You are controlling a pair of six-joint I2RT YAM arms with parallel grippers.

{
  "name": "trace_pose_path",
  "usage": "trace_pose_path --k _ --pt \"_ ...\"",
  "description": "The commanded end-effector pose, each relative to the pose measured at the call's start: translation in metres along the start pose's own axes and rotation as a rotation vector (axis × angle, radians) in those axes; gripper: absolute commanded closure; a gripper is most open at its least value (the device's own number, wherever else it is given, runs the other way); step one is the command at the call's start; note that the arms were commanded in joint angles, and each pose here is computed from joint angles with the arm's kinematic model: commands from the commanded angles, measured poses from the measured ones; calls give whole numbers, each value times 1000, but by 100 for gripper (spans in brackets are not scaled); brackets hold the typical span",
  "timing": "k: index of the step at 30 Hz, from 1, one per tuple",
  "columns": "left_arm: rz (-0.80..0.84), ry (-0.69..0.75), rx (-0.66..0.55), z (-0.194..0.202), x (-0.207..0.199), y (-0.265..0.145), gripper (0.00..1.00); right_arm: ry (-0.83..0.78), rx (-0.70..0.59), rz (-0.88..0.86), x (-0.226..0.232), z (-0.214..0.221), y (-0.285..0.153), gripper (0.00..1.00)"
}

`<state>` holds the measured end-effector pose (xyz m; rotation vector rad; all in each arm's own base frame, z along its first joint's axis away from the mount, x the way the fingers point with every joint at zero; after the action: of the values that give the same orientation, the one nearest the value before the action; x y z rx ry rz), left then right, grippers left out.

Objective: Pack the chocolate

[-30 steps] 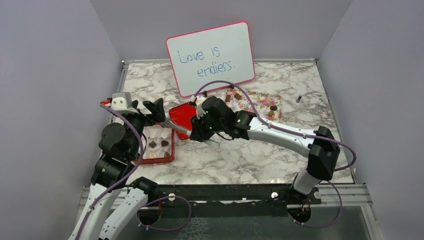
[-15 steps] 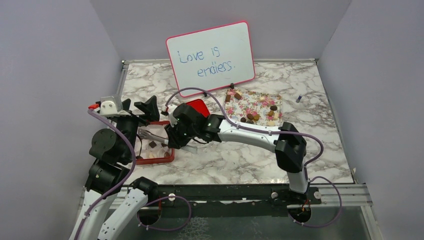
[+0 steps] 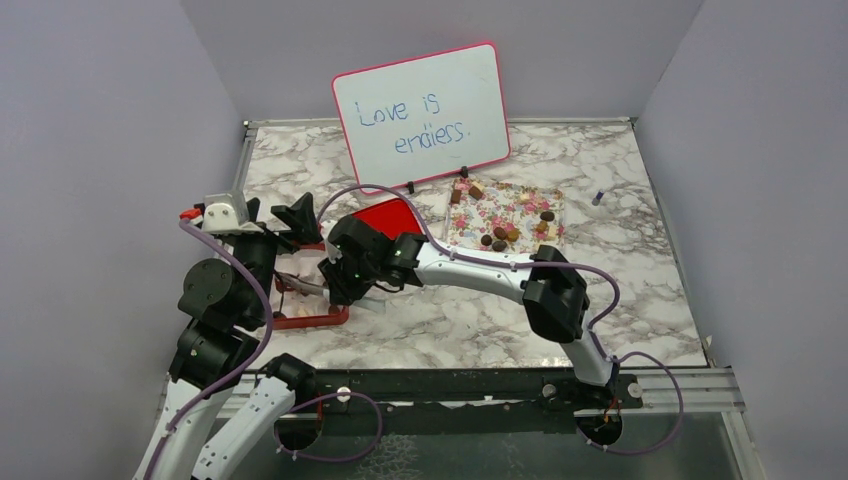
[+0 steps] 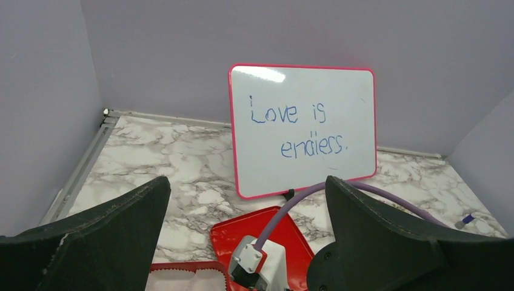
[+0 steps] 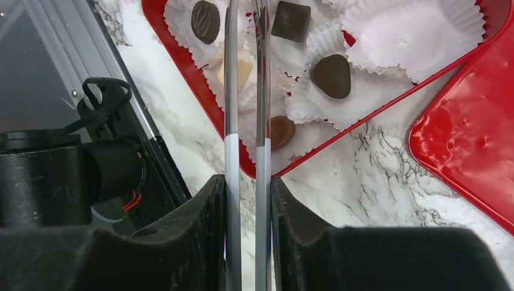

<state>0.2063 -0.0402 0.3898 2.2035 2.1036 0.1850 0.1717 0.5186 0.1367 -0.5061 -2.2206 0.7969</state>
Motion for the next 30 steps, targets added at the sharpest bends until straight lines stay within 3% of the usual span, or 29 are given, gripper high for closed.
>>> trace_pose_path --k 1,9,16,30 --pt "-24 18 -22 -8 6 -3 1 -28 -26 -23 15 -11 -3 68" --pt "-21 28 -12 -1 5 -4 1 -24 -38 -4 14 -15 0 61" --pt "7 38 6 7 -2 -2 1 -30 -74 24 14 -24 -9 63" --pt "73 17 55 28 -18 1 1 -35 -234 162 -3 -38 -75 66"
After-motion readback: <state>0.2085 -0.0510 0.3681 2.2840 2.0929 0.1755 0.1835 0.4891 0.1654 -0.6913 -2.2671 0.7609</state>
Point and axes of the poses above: each gripper's point midway between its finger pads, its own y axis out along the fingers, its own x axis along the line the jaws close on, z = x × y, the point moved 2 cm from there along -y, back along the fingers, and after that the axes turned 15 degrees about y, right-handed, at the moved point
